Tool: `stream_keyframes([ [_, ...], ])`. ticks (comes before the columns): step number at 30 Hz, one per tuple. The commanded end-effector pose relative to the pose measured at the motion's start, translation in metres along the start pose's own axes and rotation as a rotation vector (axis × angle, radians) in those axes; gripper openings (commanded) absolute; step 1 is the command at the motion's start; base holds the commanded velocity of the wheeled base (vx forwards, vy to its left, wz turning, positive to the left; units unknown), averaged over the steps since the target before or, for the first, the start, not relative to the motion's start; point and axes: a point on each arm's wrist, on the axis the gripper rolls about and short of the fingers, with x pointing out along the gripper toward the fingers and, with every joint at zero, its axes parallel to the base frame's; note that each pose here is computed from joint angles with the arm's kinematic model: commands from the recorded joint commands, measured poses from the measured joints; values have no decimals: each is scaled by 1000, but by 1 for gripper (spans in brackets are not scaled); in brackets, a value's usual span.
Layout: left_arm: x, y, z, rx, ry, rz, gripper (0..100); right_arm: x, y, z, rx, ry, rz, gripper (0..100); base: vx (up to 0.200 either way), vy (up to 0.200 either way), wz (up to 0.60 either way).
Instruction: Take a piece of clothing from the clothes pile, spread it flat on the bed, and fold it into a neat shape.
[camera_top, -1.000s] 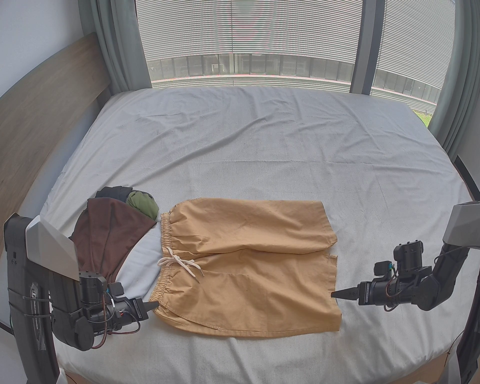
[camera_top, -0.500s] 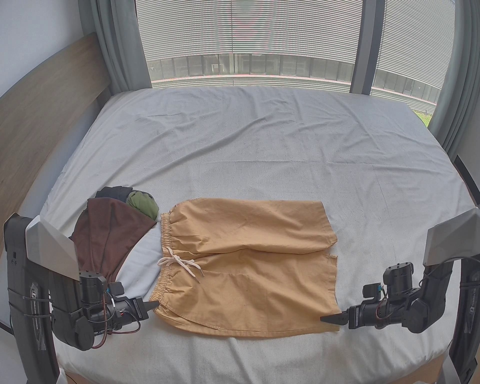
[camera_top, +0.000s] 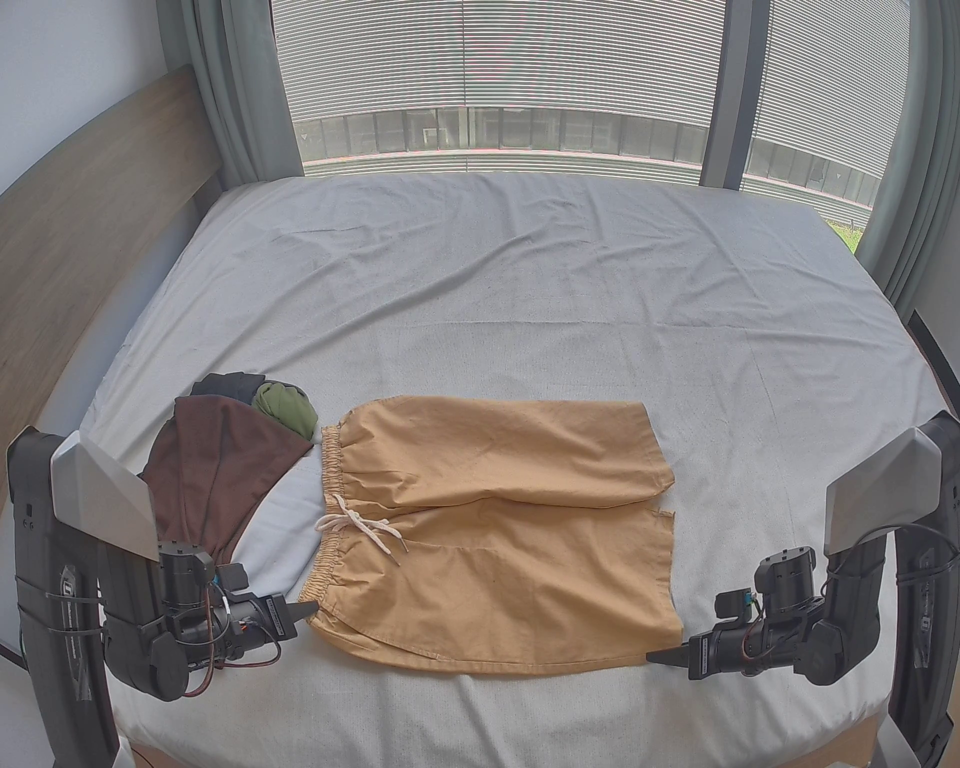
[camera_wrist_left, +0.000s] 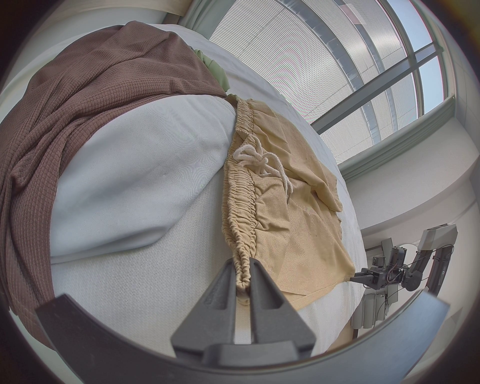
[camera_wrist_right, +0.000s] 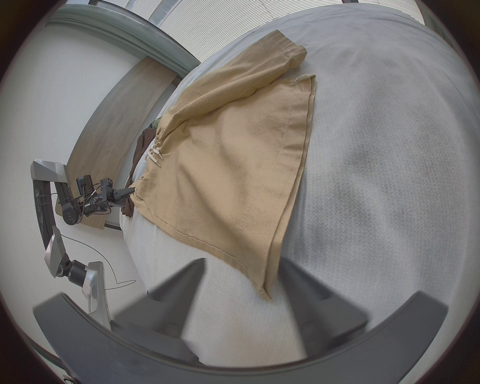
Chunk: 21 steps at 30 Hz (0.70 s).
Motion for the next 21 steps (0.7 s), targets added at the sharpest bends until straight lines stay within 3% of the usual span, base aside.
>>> stream_keyframes([
  [1,0,0,0,-1,1,0,0,3,-3,-5,12,22,-3,0,0,0,0],
  [12,-12,-6,4,-9,-12,-13,0,-15,6,-8,18,23,-2,0,0,0,0],
  [21,-31,-14,-5,-20,45,-60,0,-43,22,-16,13,31,2,0,0,0,0],
])
